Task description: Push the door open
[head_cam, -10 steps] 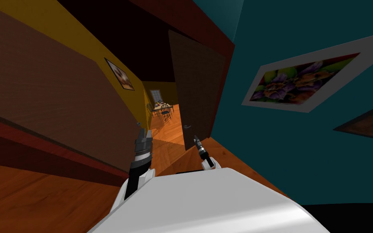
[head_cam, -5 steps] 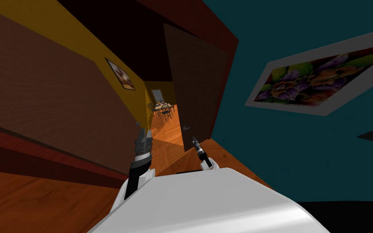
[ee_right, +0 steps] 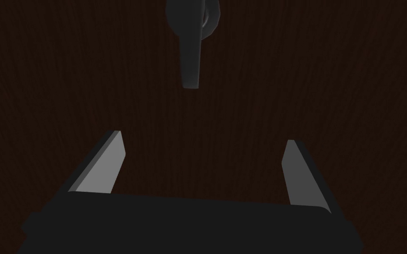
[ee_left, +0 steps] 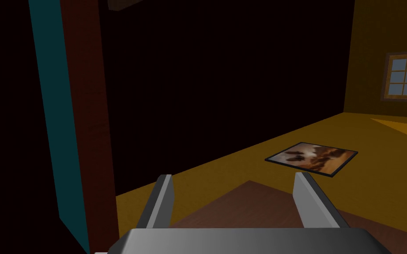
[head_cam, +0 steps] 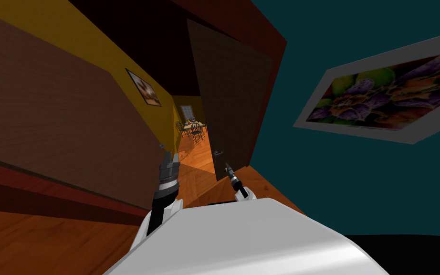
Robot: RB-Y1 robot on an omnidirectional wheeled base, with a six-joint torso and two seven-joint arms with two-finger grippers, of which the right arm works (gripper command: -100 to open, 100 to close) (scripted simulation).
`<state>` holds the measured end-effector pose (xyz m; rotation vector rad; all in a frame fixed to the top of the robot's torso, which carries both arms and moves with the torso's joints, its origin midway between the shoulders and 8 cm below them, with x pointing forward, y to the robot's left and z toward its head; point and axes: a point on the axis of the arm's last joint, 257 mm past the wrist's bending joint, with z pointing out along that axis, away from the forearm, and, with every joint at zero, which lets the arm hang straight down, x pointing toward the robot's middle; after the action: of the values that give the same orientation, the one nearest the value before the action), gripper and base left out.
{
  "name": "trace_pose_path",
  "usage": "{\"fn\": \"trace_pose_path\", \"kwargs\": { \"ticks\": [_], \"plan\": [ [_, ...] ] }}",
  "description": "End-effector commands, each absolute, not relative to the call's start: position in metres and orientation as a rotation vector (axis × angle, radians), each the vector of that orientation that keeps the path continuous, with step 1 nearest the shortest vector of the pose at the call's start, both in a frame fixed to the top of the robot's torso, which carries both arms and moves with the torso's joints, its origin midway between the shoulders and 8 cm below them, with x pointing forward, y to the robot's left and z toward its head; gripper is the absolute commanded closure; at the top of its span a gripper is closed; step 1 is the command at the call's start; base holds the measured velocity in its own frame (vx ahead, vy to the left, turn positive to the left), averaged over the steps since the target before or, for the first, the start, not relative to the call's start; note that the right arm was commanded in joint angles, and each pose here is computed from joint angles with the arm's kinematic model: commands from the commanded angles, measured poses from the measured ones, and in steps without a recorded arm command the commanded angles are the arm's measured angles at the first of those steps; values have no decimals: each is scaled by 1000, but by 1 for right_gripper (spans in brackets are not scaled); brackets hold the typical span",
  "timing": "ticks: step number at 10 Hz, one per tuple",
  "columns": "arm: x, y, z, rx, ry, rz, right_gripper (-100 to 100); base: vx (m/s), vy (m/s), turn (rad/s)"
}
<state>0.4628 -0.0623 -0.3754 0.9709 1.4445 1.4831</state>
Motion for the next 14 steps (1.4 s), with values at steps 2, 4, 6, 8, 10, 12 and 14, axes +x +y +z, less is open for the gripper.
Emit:
{"fn": "trace_pose_path", "kwargs": {
  "ticks": [2, 4, 6, 8, 10, 12, 14],
  "plan": [
    [459, -51, -385, 984, 1475, 1490, -100, 63, -105, 58],
    [457, -45, -390, 991, 1491, 1495, -100, 45, -68, 39],
    [459, -62, -393, 978, 1496, 1465, -100, 63, 4, 18],
    [461, -73, -396, 972, 1500, 1446, -100, 178, 78, 30],
    [462, -80, -397, 971, 1501, 1433, -100, 192, 104, 22],
    [462, -82, -397, 975, 1496, 1431, -100, 199, 63, 27],
    [462, -77, -396, 986, 1487, 1440, -100, 219, 54, 24]
  ]
}}
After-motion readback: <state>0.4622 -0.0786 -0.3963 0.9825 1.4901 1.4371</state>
